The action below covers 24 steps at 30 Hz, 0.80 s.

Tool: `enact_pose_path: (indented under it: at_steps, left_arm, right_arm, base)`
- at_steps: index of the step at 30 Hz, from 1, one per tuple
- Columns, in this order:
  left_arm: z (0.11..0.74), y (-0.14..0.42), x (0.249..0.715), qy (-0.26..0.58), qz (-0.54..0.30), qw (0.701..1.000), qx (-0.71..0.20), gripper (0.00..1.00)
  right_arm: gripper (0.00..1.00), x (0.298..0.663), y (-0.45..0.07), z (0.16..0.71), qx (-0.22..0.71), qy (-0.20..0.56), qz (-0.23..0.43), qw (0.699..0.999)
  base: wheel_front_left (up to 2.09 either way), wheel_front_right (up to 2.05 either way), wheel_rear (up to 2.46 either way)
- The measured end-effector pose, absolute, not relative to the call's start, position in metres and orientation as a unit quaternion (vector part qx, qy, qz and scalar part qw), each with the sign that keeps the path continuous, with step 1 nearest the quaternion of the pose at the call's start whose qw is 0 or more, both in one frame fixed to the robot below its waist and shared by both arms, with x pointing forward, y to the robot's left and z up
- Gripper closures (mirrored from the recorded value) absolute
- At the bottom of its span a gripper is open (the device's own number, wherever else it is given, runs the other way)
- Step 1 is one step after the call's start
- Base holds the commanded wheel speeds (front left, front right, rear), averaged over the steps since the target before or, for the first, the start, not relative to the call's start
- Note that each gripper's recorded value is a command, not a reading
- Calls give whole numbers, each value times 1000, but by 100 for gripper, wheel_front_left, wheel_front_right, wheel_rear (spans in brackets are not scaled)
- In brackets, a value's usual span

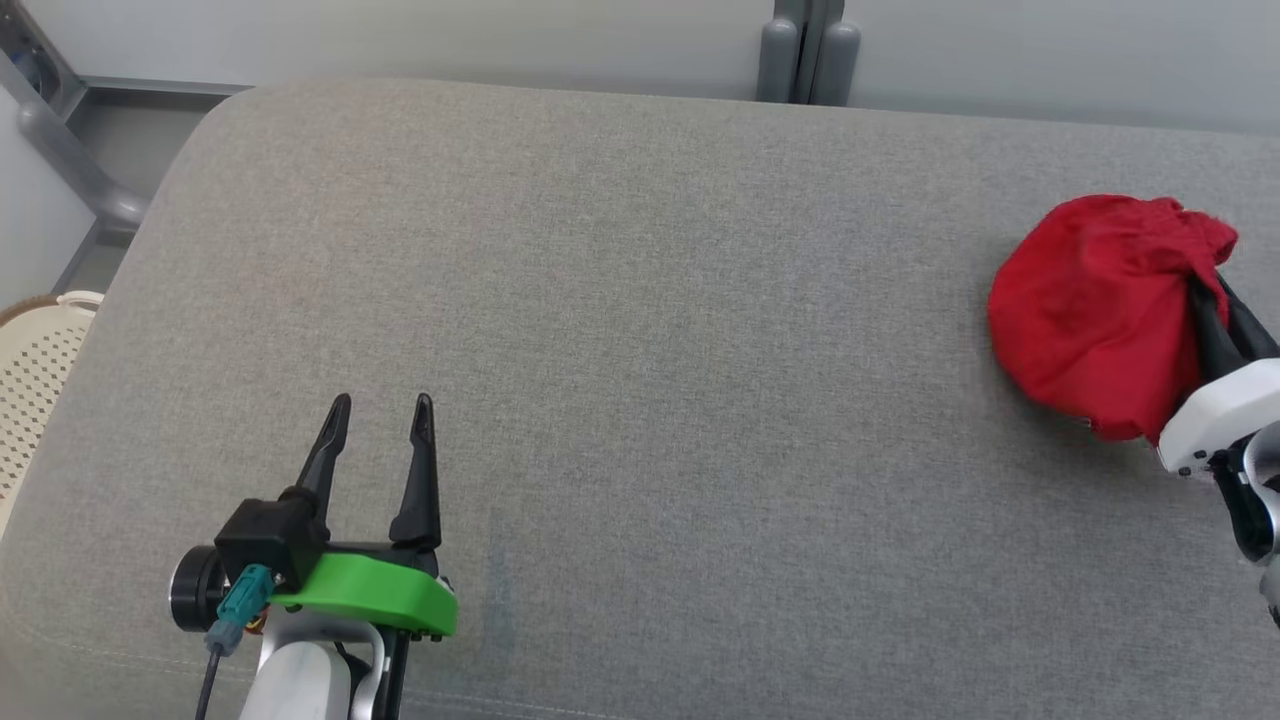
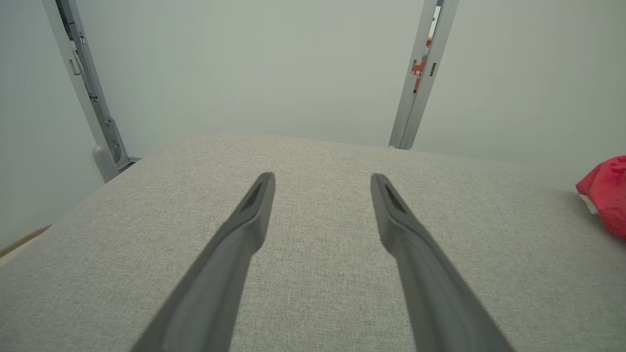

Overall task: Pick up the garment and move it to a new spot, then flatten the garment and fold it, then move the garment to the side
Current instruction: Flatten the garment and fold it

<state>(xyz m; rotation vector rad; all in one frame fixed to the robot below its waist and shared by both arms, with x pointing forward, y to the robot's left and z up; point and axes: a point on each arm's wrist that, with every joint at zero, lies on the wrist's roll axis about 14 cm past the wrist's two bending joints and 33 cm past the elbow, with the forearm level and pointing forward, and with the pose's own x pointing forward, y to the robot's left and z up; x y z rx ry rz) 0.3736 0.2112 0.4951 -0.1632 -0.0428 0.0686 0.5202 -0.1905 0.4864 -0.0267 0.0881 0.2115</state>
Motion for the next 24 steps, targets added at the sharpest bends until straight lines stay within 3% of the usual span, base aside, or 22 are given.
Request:
enact_pose_path:
  at_steps: [9,24]
  left_arm:
    - [497,212,362,-25,39,995,-89,0]
    - [489,224,349,-13,66,993,-95,0]
  right_arm:
    - [100,509,-108,522,-28,-2,209,977]
    - [100,428,42,449,6,103,386,917]
  base:
    - [0,0,0]
    - [0,0,0]
